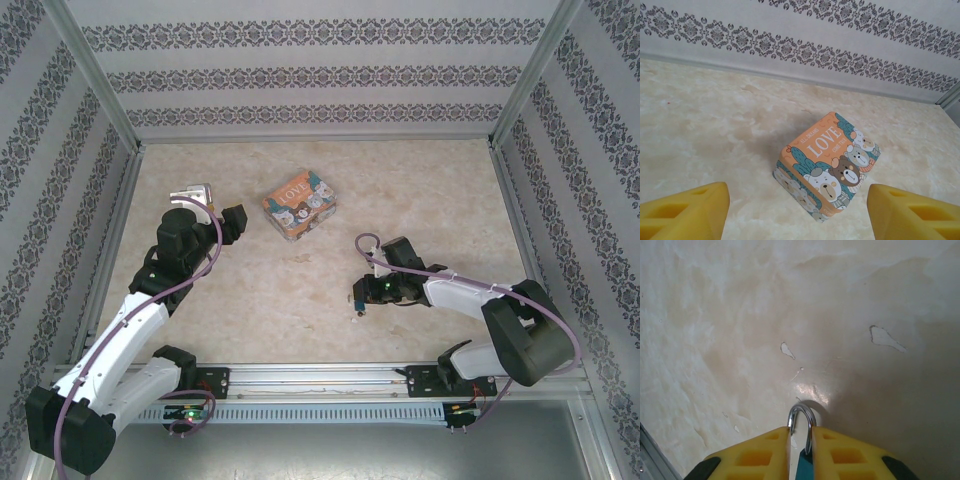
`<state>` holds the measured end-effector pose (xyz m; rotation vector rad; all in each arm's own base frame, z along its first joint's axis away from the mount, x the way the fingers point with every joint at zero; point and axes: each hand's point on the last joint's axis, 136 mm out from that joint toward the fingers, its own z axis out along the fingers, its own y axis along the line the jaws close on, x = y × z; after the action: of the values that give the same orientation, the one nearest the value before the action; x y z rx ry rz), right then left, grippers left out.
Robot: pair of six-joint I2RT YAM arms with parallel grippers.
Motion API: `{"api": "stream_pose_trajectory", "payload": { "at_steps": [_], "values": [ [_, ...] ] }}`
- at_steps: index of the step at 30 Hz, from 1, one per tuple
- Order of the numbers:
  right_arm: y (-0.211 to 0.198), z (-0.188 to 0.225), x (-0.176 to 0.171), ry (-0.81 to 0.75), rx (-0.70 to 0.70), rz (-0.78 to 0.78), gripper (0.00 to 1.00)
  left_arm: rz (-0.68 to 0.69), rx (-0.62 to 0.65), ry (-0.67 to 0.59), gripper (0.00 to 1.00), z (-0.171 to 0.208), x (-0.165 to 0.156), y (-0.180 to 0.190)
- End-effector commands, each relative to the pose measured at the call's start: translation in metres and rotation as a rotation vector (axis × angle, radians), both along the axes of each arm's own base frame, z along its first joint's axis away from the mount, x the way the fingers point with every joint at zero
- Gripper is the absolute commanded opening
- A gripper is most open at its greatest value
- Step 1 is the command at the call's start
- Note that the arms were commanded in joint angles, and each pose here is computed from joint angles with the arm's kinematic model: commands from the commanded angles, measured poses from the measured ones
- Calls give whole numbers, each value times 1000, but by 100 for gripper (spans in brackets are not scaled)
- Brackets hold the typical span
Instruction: Unlock a padlock with a key
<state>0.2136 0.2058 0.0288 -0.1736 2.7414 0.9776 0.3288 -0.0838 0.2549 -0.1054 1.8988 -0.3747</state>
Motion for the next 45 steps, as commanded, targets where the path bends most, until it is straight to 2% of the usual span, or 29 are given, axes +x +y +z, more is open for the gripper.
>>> {"api": "stream_pose_trajectory", "payload": {
  "at_steps": [1,11,16,22,24,31,35,38,41,45],
  "values": [
    [-2,5,1,-40,-12,-9,21,27,-16,-38,73,9,0,7],
    [-12,33,14,-163,-25,-56,30,36,-14,-58,75,16,-3,10],
    [-20,62,26,-263,0,-91,38,50,3,-62,76,17,-7,14],
    [-39,97,42,-410,-9,-142,52,96,30,-87,79,19,-15,26],
    [-48,106,48,-457,-17,-164,57,120,40,-88,85,19,-17,31],
    [-83,122,66,-562,-71,-247,72,171,97,-56,90,11,-23,44],
    [-111,132,80,-605,-75,-354,84,209,121,-37,92,4,-23,53],
    [-132,140,88,-645,-93,-422,97,233,119,-46,95,3,-23,58],
    [-148,141,93,-679,-121,-461,98,258,114,-64,100,3,-22,63],
    [-167,137,100,-722,-190,-498,98,316,132,-55,99,-5,-23,74]
  ]
}}
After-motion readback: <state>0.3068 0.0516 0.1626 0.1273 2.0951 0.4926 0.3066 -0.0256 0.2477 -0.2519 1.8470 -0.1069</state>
